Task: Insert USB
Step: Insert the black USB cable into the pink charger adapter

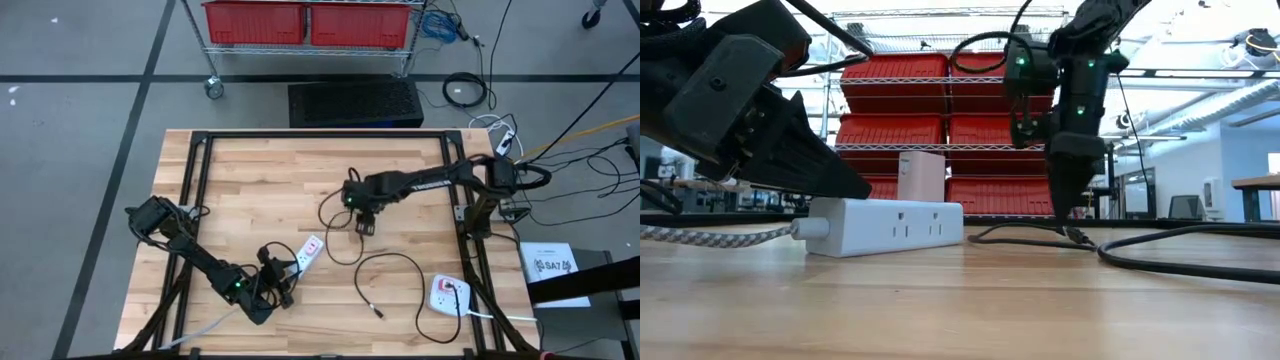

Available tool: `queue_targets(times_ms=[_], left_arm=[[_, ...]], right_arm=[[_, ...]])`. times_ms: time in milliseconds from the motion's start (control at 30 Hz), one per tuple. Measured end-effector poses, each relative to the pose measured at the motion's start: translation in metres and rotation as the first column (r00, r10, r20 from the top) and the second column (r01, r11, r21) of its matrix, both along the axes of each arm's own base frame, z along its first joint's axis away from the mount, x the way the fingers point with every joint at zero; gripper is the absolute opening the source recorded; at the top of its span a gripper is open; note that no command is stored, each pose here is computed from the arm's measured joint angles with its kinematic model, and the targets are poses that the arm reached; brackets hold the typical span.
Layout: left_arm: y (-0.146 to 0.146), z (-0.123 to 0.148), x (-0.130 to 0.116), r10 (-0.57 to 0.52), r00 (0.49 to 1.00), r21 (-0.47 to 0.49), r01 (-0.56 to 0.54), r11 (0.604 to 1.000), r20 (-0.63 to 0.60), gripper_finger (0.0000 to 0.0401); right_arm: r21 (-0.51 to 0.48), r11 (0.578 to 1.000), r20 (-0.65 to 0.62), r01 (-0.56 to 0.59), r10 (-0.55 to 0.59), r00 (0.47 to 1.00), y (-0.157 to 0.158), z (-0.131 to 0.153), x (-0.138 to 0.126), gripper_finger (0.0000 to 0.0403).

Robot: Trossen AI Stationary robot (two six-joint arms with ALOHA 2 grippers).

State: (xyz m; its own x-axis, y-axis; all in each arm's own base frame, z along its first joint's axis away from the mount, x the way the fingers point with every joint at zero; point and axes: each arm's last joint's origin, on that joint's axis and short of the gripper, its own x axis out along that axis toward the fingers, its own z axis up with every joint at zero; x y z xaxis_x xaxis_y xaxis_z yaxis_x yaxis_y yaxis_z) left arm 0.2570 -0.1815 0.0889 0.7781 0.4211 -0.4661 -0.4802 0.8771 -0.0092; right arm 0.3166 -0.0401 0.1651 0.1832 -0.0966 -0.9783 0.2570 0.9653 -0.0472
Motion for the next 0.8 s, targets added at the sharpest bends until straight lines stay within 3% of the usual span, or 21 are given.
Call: queue_targets(times_ms=[233,567,667,800], left_arm=[[0.000,0.000,0.000,-0.004,1.000,0.005,0.004,1.000,-0.004,0.0153],[0.000,0.000,0.000,-0.005,1.000,0.005,0.005,1.000,-0.005,0.0153],[0.000,0.000,0.000,-0.005,1.000,0.005,0.005,1.000,-0.005,0.0153],[0.000,0.000,0.000,-0.004,1.000,0.006,0.004,1.000,-0.005,0.0153]], right_arm=[[0.058,0.997,0.129,-0.044,0.037,0.991,-0.024,0.001,0.006,0.0216],[0.111,0.988,0.043,-0.109,0.105,0.994,-0.032,-0.028,0.010,0.0186],[0.105,0.988,0.033,-0.115,0.112,0.993,-0.031,-0.030,0.010,0.0163],[0.112,0.987,0.058,-0.118,0.113,0.992,-0.029,-0.023,0.008,0.0092]])
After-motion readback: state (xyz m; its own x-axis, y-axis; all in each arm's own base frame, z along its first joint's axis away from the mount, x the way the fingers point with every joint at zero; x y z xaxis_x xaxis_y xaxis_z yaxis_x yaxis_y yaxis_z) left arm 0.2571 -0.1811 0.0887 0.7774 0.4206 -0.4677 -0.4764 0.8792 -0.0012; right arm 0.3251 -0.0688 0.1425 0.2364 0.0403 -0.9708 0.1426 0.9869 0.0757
